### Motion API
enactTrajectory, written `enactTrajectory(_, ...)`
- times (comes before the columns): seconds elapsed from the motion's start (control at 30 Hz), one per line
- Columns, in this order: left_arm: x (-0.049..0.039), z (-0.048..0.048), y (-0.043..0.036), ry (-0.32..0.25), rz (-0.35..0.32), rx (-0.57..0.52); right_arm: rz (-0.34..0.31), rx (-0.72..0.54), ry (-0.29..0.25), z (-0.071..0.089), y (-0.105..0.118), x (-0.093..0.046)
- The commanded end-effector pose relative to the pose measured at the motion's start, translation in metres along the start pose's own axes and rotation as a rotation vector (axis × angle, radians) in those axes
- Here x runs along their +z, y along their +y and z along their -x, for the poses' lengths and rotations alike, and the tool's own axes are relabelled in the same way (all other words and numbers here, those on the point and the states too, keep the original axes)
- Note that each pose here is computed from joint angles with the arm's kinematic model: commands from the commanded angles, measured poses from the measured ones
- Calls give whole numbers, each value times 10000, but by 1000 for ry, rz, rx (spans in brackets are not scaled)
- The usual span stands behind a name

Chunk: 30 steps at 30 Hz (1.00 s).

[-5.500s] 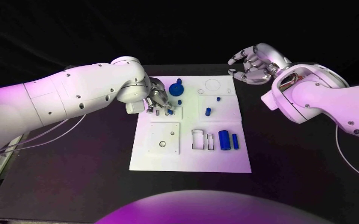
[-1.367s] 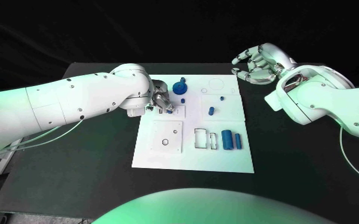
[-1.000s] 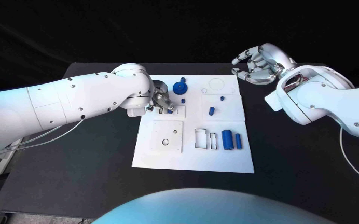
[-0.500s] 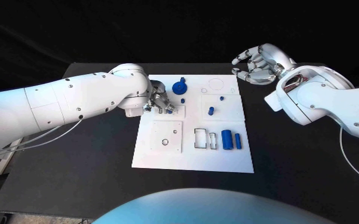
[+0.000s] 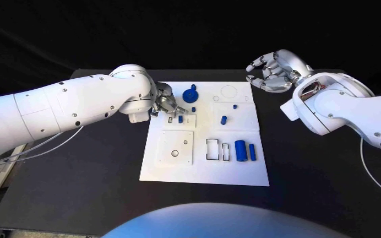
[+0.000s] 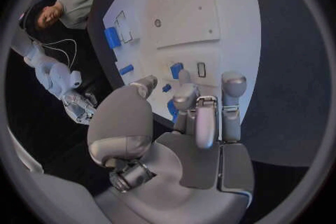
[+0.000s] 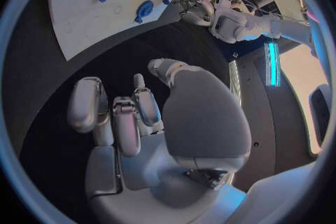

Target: Assemble the parts on the task board

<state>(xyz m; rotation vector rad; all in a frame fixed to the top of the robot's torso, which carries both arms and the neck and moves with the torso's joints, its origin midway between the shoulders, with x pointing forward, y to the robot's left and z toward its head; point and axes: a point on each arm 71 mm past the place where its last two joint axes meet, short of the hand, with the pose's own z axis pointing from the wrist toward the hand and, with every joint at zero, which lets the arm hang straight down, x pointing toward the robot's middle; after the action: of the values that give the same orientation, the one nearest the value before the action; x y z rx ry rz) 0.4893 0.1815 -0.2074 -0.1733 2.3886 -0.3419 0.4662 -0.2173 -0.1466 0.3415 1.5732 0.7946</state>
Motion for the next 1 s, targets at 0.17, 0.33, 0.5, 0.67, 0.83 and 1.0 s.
enactTrajectory(0.17,-124,146,-11,10,-50,-50,-12,-13,-2,15,-49,20)
enactTrajectory(0.33,-126,322,102,5,-13,-59,-17,-16,-6,26,-70,32)
enactTrajectory(0.5,-77,480,225,-27,16,-85,-17,-17,-6,29,-76,36)
enactTrajectory(0.67,-27,608,328,-59,35,-87,-29,-31,-15,50,-107,44)
enactTrajectory(0.83,20,673,373,-72,53,-76,-38,-37,-20,66,-132,51)
enactTrajectory(1.0,75,701,374,-72,64,-71,-39,-39,-21,71,-139,54)
